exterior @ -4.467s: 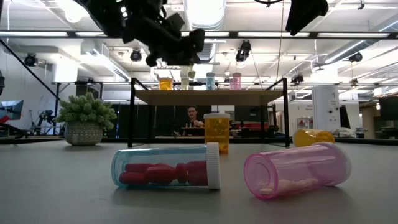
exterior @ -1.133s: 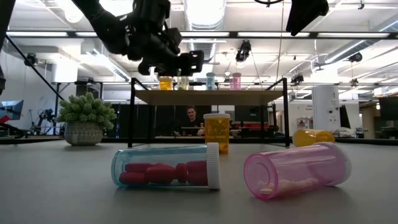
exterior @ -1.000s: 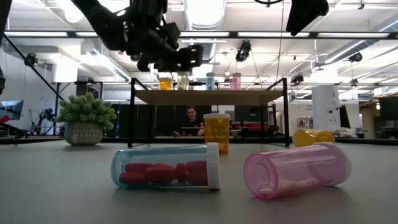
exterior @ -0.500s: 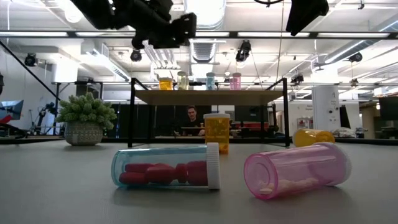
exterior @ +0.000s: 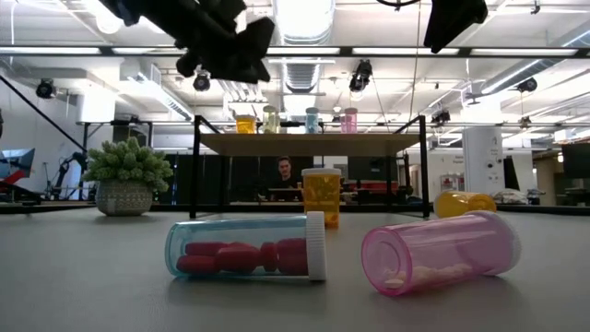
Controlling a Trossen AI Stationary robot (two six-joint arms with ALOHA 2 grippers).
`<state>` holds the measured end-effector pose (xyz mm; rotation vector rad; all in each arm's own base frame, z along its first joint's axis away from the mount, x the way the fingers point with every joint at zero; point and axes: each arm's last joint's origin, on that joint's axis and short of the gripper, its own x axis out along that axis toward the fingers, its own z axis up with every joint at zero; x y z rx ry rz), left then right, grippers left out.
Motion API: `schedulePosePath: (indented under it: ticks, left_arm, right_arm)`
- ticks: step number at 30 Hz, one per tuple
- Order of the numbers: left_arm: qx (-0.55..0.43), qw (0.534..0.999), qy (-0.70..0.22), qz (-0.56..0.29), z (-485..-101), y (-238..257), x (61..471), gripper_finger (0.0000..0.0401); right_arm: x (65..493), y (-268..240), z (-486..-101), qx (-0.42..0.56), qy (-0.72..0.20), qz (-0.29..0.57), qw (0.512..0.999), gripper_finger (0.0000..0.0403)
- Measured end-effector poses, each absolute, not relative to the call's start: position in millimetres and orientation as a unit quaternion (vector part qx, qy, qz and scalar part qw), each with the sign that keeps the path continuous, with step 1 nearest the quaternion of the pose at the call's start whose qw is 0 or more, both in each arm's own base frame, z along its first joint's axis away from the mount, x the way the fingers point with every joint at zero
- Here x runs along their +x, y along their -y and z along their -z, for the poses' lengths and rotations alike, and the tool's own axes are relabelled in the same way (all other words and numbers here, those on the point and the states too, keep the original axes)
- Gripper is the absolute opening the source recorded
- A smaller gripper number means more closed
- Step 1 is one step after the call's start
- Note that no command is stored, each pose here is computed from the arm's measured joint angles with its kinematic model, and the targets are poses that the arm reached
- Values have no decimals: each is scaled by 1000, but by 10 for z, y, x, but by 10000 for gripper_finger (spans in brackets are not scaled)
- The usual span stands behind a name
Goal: Pick and place medicine bottles onto shelf by color
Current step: Put the top yellow pill bottle on the shelf aligned with the other yellow pill bottle
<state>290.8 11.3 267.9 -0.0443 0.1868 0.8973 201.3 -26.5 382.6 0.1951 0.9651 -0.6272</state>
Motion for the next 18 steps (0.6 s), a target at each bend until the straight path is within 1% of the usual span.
schedulePosePath:
  ticks: [7,12,18]
  left_arm:
    - [-4,887,-119,-446,-2480,-145,3018,75]
    - [6,878,-137,-458,-2333,-198,3091,60]
    - [4,868,-137,-477,-2185,-317,3189,49]
  right_arm:
    - [2014,265,-3827,94,-455,297,835,203]
    - [2013,265,-3827,104,-451,302,833,203]
    - [2014,265,-3826,108,-450,305,832,203]
